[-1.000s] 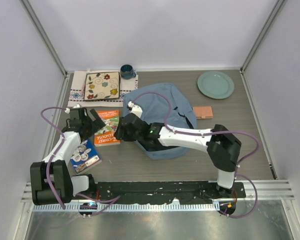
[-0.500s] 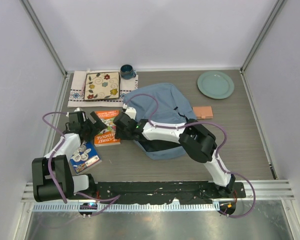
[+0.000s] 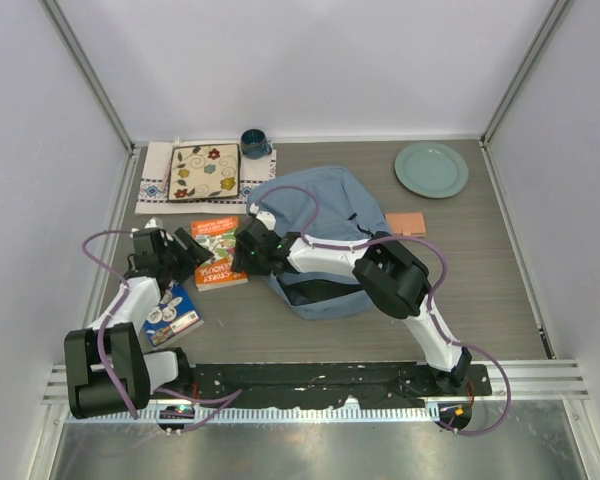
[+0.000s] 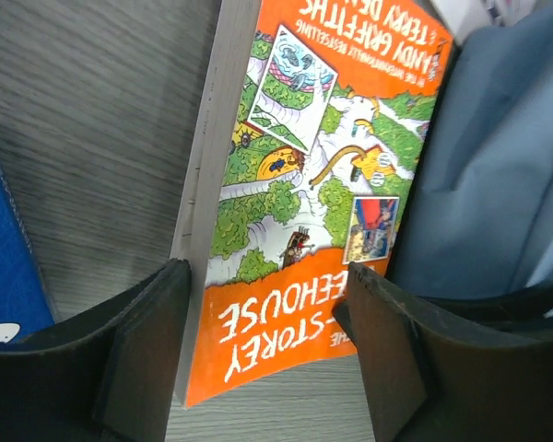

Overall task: Pack the student bag
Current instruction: Pick up the book from the center of the board.

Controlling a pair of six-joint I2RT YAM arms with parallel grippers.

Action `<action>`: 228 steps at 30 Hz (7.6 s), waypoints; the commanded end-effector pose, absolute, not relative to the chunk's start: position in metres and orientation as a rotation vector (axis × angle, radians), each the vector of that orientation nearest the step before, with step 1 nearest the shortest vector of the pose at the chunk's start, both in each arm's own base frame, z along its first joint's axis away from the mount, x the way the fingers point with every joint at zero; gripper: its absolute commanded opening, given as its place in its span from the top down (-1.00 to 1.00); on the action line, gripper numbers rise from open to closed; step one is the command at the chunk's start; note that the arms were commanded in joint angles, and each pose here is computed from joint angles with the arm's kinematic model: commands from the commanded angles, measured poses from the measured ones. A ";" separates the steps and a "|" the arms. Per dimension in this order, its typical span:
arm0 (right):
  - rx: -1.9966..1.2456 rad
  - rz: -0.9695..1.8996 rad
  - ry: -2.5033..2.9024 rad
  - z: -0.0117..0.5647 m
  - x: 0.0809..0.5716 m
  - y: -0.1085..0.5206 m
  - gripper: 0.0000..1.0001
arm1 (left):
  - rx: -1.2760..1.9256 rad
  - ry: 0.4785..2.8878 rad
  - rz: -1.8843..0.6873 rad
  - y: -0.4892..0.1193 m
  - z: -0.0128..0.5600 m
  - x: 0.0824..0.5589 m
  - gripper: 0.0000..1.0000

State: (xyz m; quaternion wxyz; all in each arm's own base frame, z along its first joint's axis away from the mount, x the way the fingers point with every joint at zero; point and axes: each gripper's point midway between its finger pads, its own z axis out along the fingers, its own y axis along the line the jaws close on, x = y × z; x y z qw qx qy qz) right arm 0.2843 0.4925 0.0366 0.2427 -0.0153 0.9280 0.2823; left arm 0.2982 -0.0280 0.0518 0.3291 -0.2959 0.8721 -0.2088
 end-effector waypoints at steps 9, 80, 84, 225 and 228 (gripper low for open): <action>-0.079 0.875 2.533 0.032 0.275 0.505 0.02 | -0.659 2.111 -0.787 -0.057 0.110 0.309 -0.21; 0.136 1.332 1.720 0.321 0.207 0.320 -0.63 | 0.204 1.651 -1.565 -0.207 0.355 0.185 1.00; 0.151 1.369 1.665 0.331 0.205 0.314 -0.40 | 0.219 1.659 -1.585 -0.212 0.350 0.183 1.00; 0.433 1.408 1.614 0.278 0.187 0.243 0.98 | -0.309 1.778 -1.287 -0.227 0.259 0.248 -0.85; 0.427 1.352 1.624 0.278 0.185 0.230 0.98 | -0.275 1.826 -1.231 -0.223 0.253 0.244 -0.99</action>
